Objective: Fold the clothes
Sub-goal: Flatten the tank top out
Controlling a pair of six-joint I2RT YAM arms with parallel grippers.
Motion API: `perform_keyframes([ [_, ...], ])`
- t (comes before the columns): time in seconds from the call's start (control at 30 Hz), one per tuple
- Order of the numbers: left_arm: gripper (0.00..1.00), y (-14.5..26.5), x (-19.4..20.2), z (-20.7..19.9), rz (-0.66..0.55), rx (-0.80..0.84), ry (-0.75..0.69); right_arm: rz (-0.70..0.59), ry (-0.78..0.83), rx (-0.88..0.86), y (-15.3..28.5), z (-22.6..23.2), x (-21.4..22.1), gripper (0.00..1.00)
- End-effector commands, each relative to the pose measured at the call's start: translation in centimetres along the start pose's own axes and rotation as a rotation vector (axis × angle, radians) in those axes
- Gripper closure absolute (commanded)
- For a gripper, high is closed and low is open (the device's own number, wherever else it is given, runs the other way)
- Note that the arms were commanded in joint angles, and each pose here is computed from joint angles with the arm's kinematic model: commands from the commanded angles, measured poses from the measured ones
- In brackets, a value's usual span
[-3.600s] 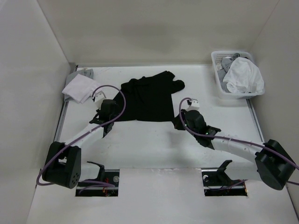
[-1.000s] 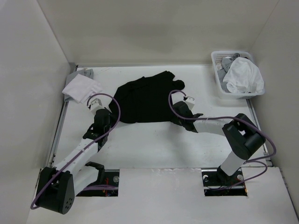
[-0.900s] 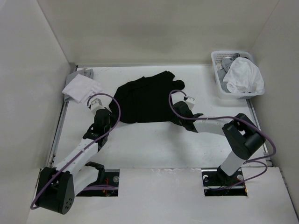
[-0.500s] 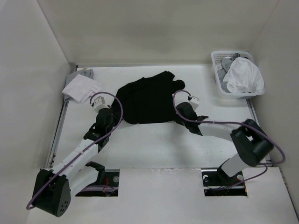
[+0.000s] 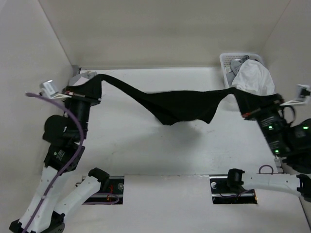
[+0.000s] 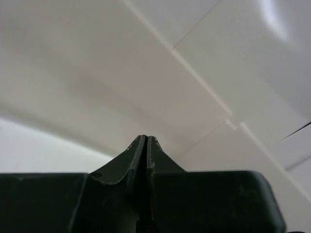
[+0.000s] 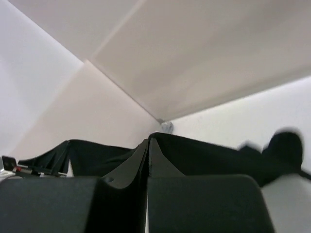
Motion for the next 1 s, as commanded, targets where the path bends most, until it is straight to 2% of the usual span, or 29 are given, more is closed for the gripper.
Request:
perform_keyframes([
  [0.0,0.97,1.1,-5.8,-2.8,-0.131,0.050,-0.018,-0.041,0.217,0.128,0.7,-0.2,-3.4,1.00],
  [0.17,0.97,1.4,-10.5,-5.2,-0.235,0.075,-0.043,-0.124,0.240,0.040,0.3,3.8,-8.7,1.00],
  [0.3,0.96,0.3,-12.3,-5.5,-0.307,0.029,-0.078,-0.173,0.312,-0.006,-0.8,6.4,-9.6,1.00],
  [0.37,0.96,-1.8,-11.4,-5.1,-0.301,0.001,-0.109,-0.210,0.374,-0.031,-2.1,7.6,-8.5,1.00],
  [0.43,0.96,-4.7,-8.3,-3.7,-0.235,-0.047,-0.141,-0.240,0.457,0.004,-4.5,7.4,-6.9,1.00],
  [0.5,0.96,-7.2,-4.7,-1.6,-0.159,-0.106,-0.161,-0.215,0.512,0.019,-7.6,6.3,-4.4,1.00],
  [0.57,0.96,-9.6,-1.8,1.3,-0.104,-0.178,-0.173,-0.167,0.494,0.032,-10.8,4.3,-3.0,1.00],
  [0.63,0.96,-11.8,-0.5,3.4,-0.080,-0.214,-0.163,-0.128,0.457,0.026,-14.3,2.2,-2.6,1.00],
  [0.8,0.96,-17.8,-1.5,4.5,-0.075,-0.206,-0.127,-0.082,0.388,0.036,-21.3,-0.6,-4.4,1.00],
  [0.97,0.96,-21.1,-5.5,3.1,-0.125,-0.157,-0.122,-0.121,0.389,0.032,-24.6,0.9,-8.2,1.00],
])
Point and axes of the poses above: each gripper's point midway between its finger pads, its own y axis back along the fingers, its own z axis along the line the jaws close on, x = y × z, the point moved 5 cm from there along y, back along the fingers, and after that the axes turned 6 degrees about -y, right-handed, at the moved point
